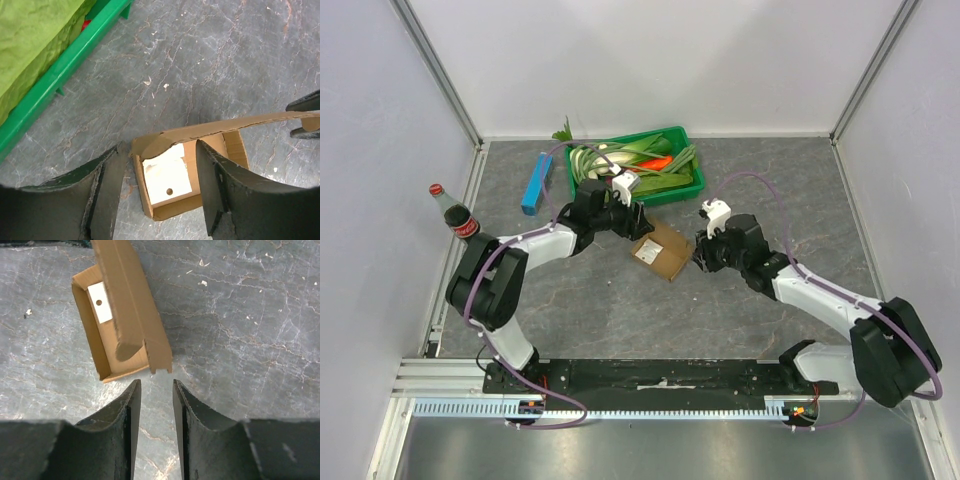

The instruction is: Fold the paper box

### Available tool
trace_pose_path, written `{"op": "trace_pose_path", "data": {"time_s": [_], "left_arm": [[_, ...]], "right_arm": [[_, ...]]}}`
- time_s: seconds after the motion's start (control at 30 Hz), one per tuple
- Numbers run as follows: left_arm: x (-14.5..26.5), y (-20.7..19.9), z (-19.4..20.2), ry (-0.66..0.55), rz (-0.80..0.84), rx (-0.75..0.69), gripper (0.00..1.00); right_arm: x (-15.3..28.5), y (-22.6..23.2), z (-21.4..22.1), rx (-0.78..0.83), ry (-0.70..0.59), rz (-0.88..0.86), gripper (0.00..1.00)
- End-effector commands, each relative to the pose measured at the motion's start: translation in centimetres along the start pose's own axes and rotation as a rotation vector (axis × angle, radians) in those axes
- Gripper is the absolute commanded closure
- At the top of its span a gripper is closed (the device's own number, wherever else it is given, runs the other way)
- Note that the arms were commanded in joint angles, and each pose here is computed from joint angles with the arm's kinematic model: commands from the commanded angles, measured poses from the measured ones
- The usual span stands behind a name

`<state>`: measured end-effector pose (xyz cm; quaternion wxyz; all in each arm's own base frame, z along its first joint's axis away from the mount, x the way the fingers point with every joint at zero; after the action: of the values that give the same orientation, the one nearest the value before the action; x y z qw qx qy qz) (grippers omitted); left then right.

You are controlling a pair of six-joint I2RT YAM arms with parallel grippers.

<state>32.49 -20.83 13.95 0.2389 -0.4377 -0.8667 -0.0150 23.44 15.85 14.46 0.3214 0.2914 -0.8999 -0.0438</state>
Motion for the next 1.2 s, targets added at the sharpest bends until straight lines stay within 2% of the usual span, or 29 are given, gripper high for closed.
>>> {"op": "trace_pose_path", "data": {"time_s": [0.0,0.13,0.3,0.57,0.63,0.8,0.97,1.03,1.1,1.17], "left_arm": [[-0.6,0.3,-1.6,-0.024,0.058,-0.088,0.35],[-1.3,0.8,-1.4,0.013,0.067,-0.117,0.39],[-1.3,0.7,-1.5,0.023,0.089,-0.132,0.52],[-0.6,0.5,-1.1,0.037,0.083,-0.133,0.53],[-0.5,0.5,-1.1,0.041,0.075,-0.131,0.58],[-0.2,0.7,-1.0,0.06,0.04,-0.145,0.61],[0.0,0.7,-1.2,0.056,0.017,-0.152,0.71],[0.3,0.7,-1.2,0.057,-0.005,-0.156,0.69],[0.5,0.7,-1.2,0.054,-0.016,-0.155,0.59],[0.6,0.6,-1.5,0.048,-0.018,-0.162,0.59]], "right_arm": [[1.3,0.4,0.2,-0.04,-0.009,-0.027,0.6],[1.1,0.6,0.5,-0.028,-0.012,-0.053,0.61],[0.3,0.4,-0.1,-0.023,-0.012,-0.039,0.64],[-0.3,0.4,-1.2,-0.002,-0.017,-0.033,0.66],[-0.2,0.4,-1.3,0.002,-0.02,-0.034,0.66],[-0.1,0.3,-1.5,0.009,-0.027,-0.023,0.66],[-0.3,0.3,-1.7,0.012,-0.022,-0.02,0.68],[-0.4,0.2,-1.7,0.02,-0.012,-0.016,0.68],[-0.4,0.2,-1.9,0.024,-0.013,-0.012,0.68],[-0.4,0.2,-2.1,0.03,-0.013,-0.012,0.68]]}}
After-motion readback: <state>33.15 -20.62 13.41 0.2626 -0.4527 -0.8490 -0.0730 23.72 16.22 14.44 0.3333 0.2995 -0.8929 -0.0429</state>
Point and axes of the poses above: each gripper's point midway between its finger pads, its own x axis back along the fingers, its own y axis along the line the jaws close on, z = x × y, the point moved 9 cm from there along x, back along the fingers, and after that the axes turned 7 degrees about -x, right-handed, at the moved point
